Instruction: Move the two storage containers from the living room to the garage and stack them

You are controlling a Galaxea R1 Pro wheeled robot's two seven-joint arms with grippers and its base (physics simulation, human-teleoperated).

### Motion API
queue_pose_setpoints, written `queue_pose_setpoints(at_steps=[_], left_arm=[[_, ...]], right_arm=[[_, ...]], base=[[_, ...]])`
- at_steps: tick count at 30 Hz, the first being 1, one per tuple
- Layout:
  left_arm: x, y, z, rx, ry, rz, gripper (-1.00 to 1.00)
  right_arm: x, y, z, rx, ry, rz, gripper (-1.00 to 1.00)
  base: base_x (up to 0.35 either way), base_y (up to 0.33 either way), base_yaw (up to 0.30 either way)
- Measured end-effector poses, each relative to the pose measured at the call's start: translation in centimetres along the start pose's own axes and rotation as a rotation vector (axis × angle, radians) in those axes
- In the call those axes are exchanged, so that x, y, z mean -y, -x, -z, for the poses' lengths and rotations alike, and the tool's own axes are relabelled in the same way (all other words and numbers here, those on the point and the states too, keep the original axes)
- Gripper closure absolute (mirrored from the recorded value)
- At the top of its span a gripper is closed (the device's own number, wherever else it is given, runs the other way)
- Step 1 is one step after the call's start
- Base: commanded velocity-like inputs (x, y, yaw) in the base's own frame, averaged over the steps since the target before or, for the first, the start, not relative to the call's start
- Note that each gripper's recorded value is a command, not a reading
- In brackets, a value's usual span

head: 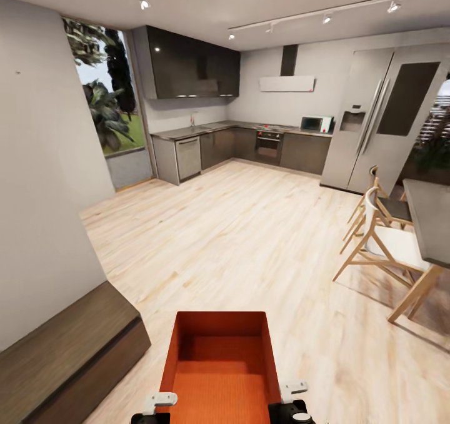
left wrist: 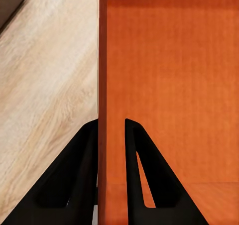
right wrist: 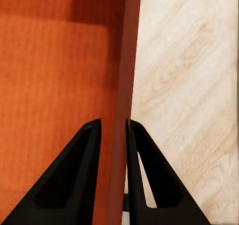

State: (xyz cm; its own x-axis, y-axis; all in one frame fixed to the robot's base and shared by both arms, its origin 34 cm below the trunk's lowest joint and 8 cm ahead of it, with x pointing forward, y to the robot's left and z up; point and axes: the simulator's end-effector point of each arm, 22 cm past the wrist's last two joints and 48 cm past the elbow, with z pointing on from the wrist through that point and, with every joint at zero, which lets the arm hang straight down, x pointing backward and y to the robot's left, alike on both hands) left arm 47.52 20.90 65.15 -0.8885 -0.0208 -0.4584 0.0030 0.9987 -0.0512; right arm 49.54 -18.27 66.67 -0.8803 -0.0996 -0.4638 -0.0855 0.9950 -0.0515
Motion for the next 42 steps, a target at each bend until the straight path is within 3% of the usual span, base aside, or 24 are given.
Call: queue_pose_setpoints(at_steps=[7, 33, 42], left_arm=[[0.01, 0.01, 0.00, 0.001, 0.000, 0.000, 1.00], [-0.01, 0.05, 0.00, 0.002, 0.000, 0.001, 1.00], [0.00, 0.07, 0.00, 0.003, 0.000, 0.001, 1.00]], right_arm=[[0.01, 0.02, 0.00, 0.001, 0.000, 0.000, 1.00], [-0.01, 0.08, 0.00, 0.002, 0.000, 0.000, 1.00], [-0.01, 0.10, 0.00, 0.003, 0.000, 0.000, 1.00]], base=[[0.000, 0.000, -0.203], [0.000, 0.000, -0.012], [0.000, 0.000, -0.195]])
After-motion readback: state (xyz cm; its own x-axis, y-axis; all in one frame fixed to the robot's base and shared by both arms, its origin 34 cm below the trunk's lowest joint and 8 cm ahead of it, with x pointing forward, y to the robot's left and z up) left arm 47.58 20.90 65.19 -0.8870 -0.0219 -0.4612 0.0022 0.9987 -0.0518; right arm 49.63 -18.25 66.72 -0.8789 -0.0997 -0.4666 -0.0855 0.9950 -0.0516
